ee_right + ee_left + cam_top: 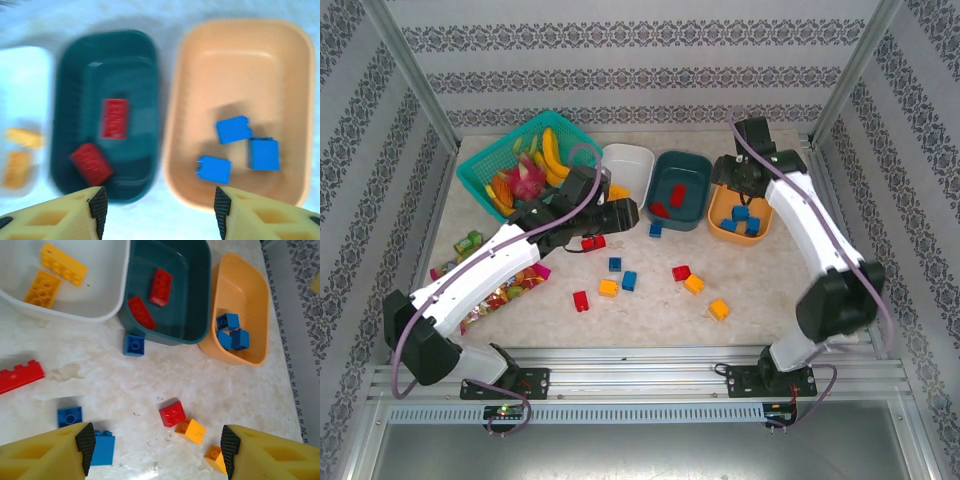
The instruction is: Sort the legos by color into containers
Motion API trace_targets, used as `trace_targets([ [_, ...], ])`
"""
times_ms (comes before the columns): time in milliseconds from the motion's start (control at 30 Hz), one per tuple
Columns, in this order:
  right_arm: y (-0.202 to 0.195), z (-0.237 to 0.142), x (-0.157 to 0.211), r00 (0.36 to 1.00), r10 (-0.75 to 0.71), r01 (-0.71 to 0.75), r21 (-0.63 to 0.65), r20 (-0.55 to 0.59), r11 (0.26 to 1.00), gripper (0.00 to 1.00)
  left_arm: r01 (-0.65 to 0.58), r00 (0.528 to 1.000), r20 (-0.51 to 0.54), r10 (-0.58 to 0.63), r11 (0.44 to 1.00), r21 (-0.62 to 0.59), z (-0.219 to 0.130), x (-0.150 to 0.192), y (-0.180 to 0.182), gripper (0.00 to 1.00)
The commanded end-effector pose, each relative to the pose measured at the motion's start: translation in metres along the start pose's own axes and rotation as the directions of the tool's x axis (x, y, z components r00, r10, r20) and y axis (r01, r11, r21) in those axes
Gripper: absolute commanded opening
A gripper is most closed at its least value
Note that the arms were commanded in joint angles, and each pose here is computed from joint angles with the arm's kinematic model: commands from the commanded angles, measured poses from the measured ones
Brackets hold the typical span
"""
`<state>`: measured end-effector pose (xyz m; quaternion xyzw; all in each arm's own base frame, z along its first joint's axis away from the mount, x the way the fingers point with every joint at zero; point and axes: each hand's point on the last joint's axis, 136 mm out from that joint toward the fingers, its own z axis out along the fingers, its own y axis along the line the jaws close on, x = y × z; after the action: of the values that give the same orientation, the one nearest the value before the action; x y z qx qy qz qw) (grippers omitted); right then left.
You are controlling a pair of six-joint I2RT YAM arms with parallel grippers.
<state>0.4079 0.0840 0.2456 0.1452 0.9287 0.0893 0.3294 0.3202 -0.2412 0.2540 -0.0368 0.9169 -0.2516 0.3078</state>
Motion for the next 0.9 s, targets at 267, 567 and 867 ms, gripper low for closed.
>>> trace_targets([
  [267,0.067,-0.057,0.159,0.989,-0.146,0.132,-0.483,0.009,0.865,0.63,0.046,0.995,-0.085,-0.060,0.985,-0.164,-0.009,0.033,0.074,0.70],
  [567,0.039,-0.050,0.237,0.954,-0.244,0.130,-0.495,-0.173,0.859,0.68,-0.053,0.939,-0.345,-0.011,0.983,-0.177,0.030,0.105,0.088,0.66],
  [867,0.035,-0.048,0.267,0.923,-0.252,0.066,-0.527,-0.290,0.847,0.77,-0.301,0.822,-0.548,0.153,0.935,-0.190,0.061,0.158,0.096,0.66],
])
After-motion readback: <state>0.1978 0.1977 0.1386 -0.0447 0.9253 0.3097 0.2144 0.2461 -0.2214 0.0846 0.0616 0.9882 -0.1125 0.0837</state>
